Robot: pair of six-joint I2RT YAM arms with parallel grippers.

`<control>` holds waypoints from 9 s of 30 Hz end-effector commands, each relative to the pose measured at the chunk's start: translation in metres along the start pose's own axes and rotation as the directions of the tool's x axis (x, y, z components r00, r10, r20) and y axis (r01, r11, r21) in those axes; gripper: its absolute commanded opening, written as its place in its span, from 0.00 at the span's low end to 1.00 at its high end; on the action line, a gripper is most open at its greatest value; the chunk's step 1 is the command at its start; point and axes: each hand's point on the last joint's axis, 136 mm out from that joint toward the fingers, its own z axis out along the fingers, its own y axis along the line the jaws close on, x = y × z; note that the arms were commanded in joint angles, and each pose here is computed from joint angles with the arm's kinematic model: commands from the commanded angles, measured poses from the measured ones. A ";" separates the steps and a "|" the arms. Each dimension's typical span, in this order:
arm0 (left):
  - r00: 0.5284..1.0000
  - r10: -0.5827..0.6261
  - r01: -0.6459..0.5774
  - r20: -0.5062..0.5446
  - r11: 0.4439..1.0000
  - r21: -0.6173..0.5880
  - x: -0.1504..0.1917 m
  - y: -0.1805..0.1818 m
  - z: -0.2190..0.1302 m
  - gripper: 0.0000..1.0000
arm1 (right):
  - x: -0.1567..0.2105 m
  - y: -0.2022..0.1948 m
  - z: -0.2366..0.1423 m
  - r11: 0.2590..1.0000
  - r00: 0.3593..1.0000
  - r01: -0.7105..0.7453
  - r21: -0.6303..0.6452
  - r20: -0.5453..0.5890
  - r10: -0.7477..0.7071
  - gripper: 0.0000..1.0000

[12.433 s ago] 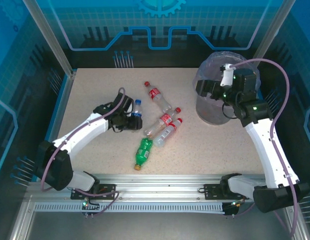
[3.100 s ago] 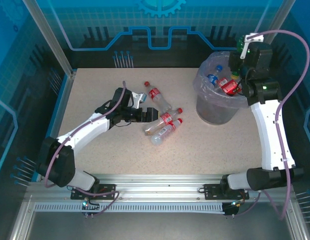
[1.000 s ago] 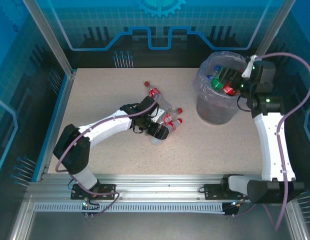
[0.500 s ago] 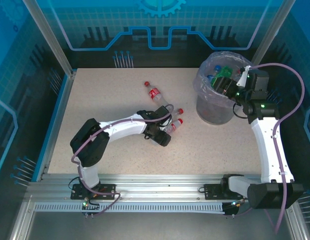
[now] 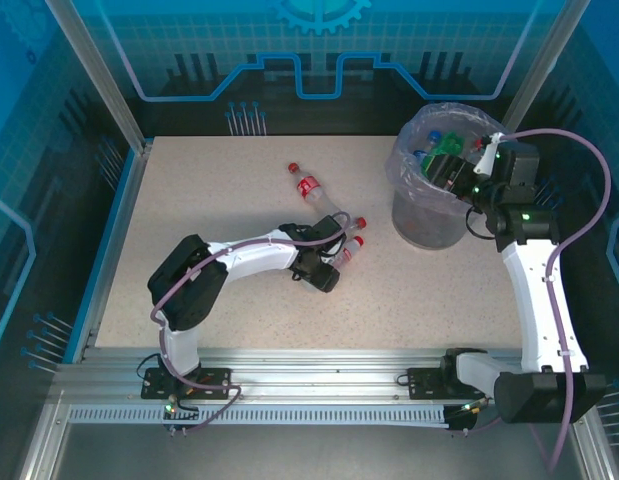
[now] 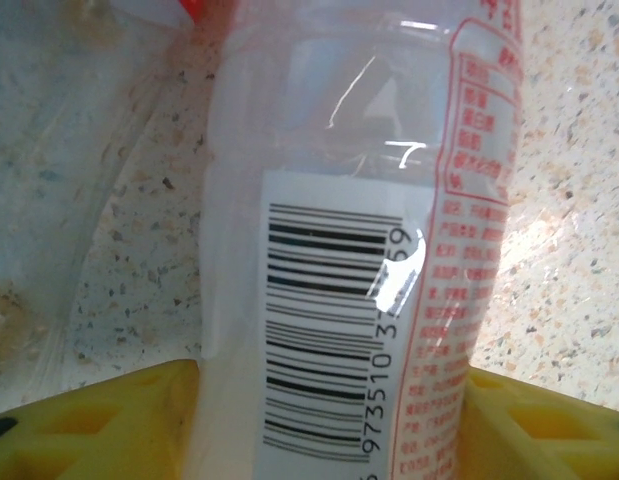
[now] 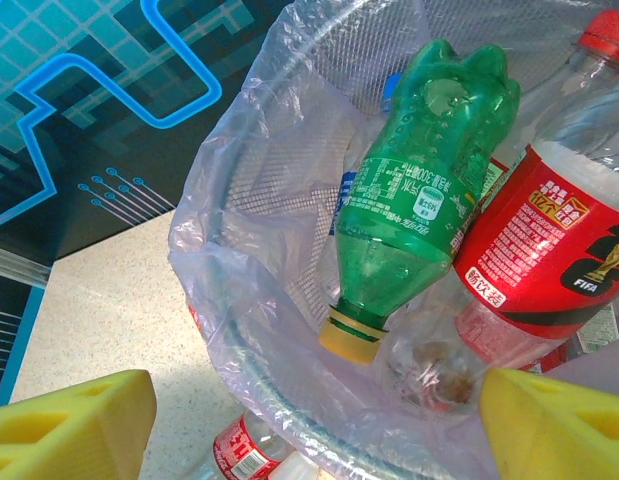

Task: Put the plastic bottles in the bin

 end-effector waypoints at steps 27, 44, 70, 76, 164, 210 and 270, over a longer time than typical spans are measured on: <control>0.709 -0.313 0.000 0.632 0.896 0.444 -0.090 -0.018 -0.170 0.50 | 0.086 0.137 0.050 0.896 0.962 -0.027 -0.444 -0.254 -0.096 0.85; 0.671 -0.354 -0.019 0.651 0.870 0.492 -0.091 -0.021 -0.180 0.50 | 0.113 0.156 0.089 0.873 0.938 -0.079 -0.481 -0.332 -0.098 0.57; 0.632 -0.397 0.038 0.665 0.873 0.485 -0.078 0.003 -0.196 0.99 | 0.009 0.173 0.041 0.861 0.970 0.236 -0.451 0.049 -0.240 0.38; 0.619 -0.443 0.122 0.648 0.870 0.478 -0.068 0.026 -0.186 0.99 | -0.075 0.166 -0.011 0.878 0.868 0.434 -0.201 0.356 -0.347 0.38; 0.761 -0.414 0.224 0.500 0.891 0.395 -0.068 0.032 -0.117 0.99 | -0.120 -0.089 -0.036 0.963 0.959 -0.077 0.258 0.284 0.001 0.40; 0.862 -0.260 0.192 0.435 0.962 0.195 -0.073 0.049 -0.084 0.99 | -0.093 -0.094 0.098 0.911 0.951 0.085 0.404 0.240 -0.195 0.49; 0.983 0.105 -0.122 0.151 0.986 0.109 -0.036 0.059 -0.004 0.94 | -0.065 -0.027 -0.062 0.996 0.980 0.013 0.094 0.195 -0.031 0.84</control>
